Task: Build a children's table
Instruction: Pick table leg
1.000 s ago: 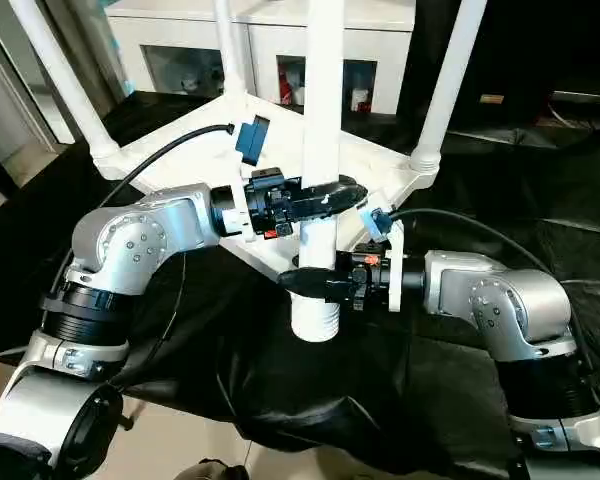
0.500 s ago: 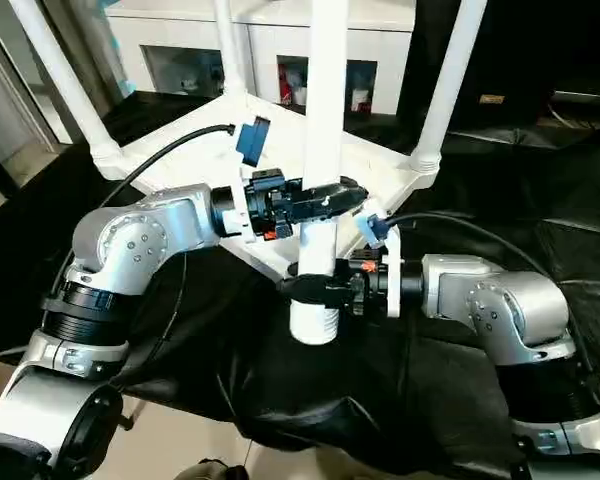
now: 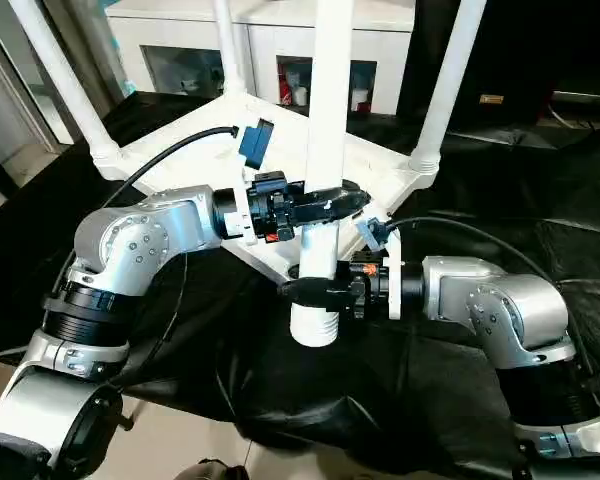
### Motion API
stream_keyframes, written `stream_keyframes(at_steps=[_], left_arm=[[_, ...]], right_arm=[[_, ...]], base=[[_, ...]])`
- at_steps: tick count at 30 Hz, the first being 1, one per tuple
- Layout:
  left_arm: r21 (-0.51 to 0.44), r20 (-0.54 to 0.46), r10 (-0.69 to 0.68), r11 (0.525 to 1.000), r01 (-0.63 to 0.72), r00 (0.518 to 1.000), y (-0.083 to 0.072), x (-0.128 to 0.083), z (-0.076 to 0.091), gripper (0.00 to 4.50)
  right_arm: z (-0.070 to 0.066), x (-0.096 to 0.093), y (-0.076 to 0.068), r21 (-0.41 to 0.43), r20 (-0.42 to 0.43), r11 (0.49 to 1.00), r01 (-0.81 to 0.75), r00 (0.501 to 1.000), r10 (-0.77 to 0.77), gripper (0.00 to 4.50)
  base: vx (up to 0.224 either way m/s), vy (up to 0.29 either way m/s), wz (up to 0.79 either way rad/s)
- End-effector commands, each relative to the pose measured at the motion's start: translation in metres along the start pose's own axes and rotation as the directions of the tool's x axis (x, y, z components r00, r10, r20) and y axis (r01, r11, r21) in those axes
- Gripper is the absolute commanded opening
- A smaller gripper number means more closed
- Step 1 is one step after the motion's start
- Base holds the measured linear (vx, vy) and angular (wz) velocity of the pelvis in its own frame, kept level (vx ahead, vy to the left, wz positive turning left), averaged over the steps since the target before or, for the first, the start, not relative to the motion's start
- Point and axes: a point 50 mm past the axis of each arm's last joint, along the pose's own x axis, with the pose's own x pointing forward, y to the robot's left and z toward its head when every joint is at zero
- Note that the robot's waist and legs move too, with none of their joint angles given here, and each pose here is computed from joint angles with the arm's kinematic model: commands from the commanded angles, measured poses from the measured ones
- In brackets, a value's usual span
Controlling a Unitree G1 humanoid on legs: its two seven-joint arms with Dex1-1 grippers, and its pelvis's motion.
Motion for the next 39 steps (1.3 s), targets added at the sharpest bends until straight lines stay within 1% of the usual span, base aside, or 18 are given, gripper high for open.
stream_keyframes(at_steps=[1, 9, 11, 13, 18, 22, 25, 26, 27, 28, 29, 30, 31, 34, 38, 39], left_arm=[[0.029, -0.006, -0.046, 0.999, 0.047, 0.999, -0.007, 0.003, 0.006, 1.86], [0.031, -0.024, -0.062, 0.998, 0.062, 0.998, -0.008, 0.002, 0.005, 1.86], [0.032, -0.026, -0.064, 0.997, 0.064, 0.998, -0.009, 0.002, 0.005, 1.86], [0.032, -0.029, -0.066, 0.997, 0.067, 0.997, -0.009, 0.002, 0.005, 1.86], [0.036, -0.034, -0.070, 0.997, 0.072, 0.997, -0.009, 0.003, 0.003, 1.86], [0.039, -0.033, -0.068, 0.997, 0.070, 0.997, -0.009, 0.002, 0.003, 1.86], [0.067, -0.011, -0.028, 0.997, 0.029, 1.000, -0.005, 0.001, 0.003, 1.86], [0.070, 0.003, -0.010, 0.998, 0.010, 1.000, -0.004, 0.000, 0.004, 2.21], [0.070, 0.003, -0.010, 0.998, 0.009, 1.000, -0.003, 0.000, 0.004, 2.42], [0.044, 0.028, 0.004, 0.999, -0.005, 1.000, -0.002, -0.002, 0.005, 2.56], [0.039, 0.033, 0.008, 0.999, -0.009, 0.999, -0.001, -0.002, 0.006, 2.60], [0.032, 0.050, 0.009, 0.999, -0.010, 0.999, -0.001, -0.005, 0.006, 2.66], [0.035, 0.099, 0.038, 0.999, -0.041, 0.994, 0.002, -0.009, 0.007, 2.76], [0.016, 0.186, 0.077, 0.997, -0.082, 0.979, 0.006, -0.014, 0.010, 3.04], [0.026, 0.359, 0.096, 0.993, -0.113, 0.928, 0.011, -0.030, 0.018, 3.06], [0.020, 0.407, 0.127, 0.989, -0.148, 0.905, 0.015, -0.039, 0.021, 3.06]], right_arm=[[-0.003, 0.000, -0.002, -0.006, -0.021, 1.000, 0.022, 1.000, -0.022, 2.90], [0.001, -0.001, -0.002, -0.012, -0.006, 1.000, 0.013, 1.000, -0.013, 2.90], [0.001, -0.001, -0.002, -0.012, -0.006, 1.000, 0.010, 1.000, -0.010, 2.61], [0.001, -0.001, -0.002, -0.010, -0.007, 1.000, 0.011, 1.000, -0.011, 2.50], [0.000, -0.001, -0.003, -0.004, 0.000, 1.000, 0.016, 1.000, -0.016, 2.02], [-0.001, 0.000, -0.005, 0.000, 0.013, 0.999, 0.037, 0.999, -0.037, 1.97], [-0.002, -0.001, -0.006, 0.002, 0.028, 0.999, 0.045, 0.999, -0.046, 1.96], [-0.002, -0.001, -0.006, 0.000, 0.036, 0.999, 0.053, 0.998, -0.053, 1.95], [-0.002, -0.001, -0.006, 0.000, 0.037, 0.999, 0.053, 0.998, -0.053, 1.95], [-0.001, -0.001, -0.007, -0.005, 0.053, 0.998, 0.066, 0.996, -0.066, 1.95], [-0.001, -0.001, -0.007, -0.005, 0.056, 0.998, 0.068, 0.996, -0.067, 1.95], [0.001, -0.002, -0.008, -0.008, 0.078, 0.997, 0.077, 0.994, -0.076, 1.95], [0.004, -0.002, -0.009, -0.009, 0.118, 0.996, 0.091, 0.989, -0.089, 1.94], [0.006, -0.002, -0.008, -0.015, 0.153, 0.995, 0.100, 0.984, -0.096, 1.94], [0.013, -0.004, -0.010, -0.031, 0.215, 0.990, 0.136, 0.968, -0.126, 1.93], [0.015, -0.006, -0.013, -0.035, 0.234, 0.984, 0.174, 0.959, -0.161, 1.93]], base=[[0.000, 0.000, 0.00], [0.000, 0.000, 0.00], [0.000, 0.000, 0.00], [0.000, 0.000, 0.00], [0.000, 0.000, 0.00], [0.000, 0.000, 0.00], [0.000, 0.000, 0.00], [0.000, 0.000, 0.00], [0.000, 0.000, 0.00], [0.000, 0.000, 0.00], [0.000, 0.000, 0.00], [0.000, 0.000, 0.00], [0.000, 0.000, 0.00], [0.000, 0.000, 0.00], [0.000, 0.000, 0.00], [0.000, 0.000, 0.00]])
